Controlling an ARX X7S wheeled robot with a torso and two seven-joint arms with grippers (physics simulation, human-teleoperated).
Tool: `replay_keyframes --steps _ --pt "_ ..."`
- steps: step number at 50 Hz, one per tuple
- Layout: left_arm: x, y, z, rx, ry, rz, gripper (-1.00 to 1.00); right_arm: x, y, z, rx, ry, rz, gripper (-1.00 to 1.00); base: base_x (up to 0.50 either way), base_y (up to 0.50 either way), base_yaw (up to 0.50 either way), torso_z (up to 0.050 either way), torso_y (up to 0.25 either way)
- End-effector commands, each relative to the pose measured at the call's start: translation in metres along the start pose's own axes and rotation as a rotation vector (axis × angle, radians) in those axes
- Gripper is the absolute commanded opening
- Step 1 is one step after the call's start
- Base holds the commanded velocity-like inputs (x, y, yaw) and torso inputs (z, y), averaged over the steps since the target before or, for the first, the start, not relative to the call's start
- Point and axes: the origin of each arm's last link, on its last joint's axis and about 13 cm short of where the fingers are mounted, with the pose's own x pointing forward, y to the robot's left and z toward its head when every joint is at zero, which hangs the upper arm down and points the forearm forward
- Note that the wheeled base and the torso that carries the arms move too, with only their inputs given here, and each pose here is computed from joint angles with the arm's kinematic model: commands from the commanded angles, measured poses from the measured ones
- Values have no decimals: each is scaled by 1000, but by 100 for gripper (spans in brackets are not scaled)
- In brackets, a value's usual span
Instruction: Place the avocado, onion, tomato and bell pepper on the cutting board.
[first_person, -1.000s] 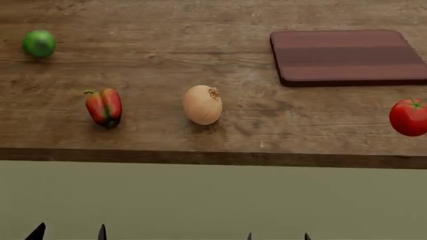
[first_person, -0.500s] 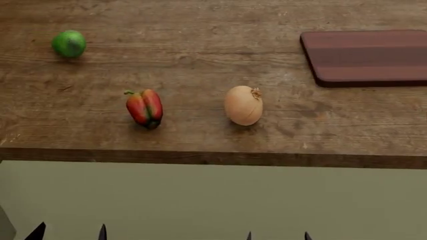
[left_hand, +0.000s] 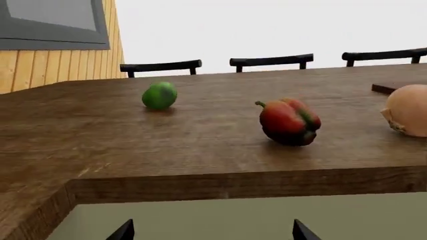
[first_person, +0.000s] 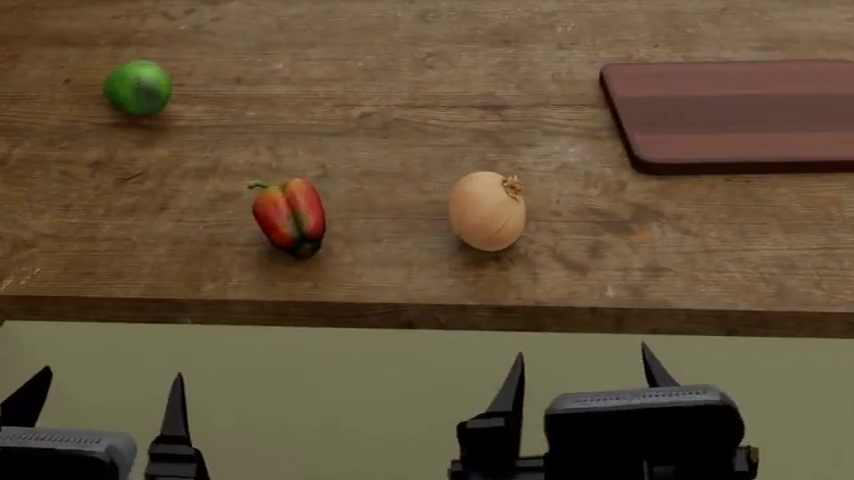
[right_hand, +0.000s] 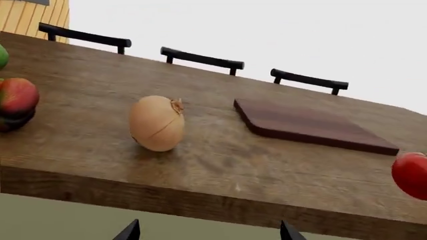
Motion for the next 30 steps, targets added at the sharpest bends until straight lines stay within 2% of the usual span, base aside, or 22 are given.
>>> replay_keyframes --steps 1,10,12,19,24,29,30 --pt "7 9 42 30 -6 -4 100 7 -10 49 -79 10 -8 100 0 0 0 0 0" --pt "26 25 79 3 -23 2 100 18 -22 82 -111 -16 17 100 0 0 0 0 0" --pt "32 27 87 -28 -5 -12 100 23 -24 86 -111 -19 23 100 0 0 0 0 0" --pt "53 37 109 -27 -7 2 100 40 -31 107 -104 -45 28 100 0 0 0 0 0" --pt "69 43 124 0 -16 9 100 51 -37 127 -129 -75 51 100 0 0 0 0 0" --pt "84 46 143 30 -15 -17 100 71 -41 144 -195 -92 73 100 0 0 0 0 0" --pt "89 48 146 62 -37 5 100 74 -43 148 -197 -94 75 100 0 0 0 0 0"
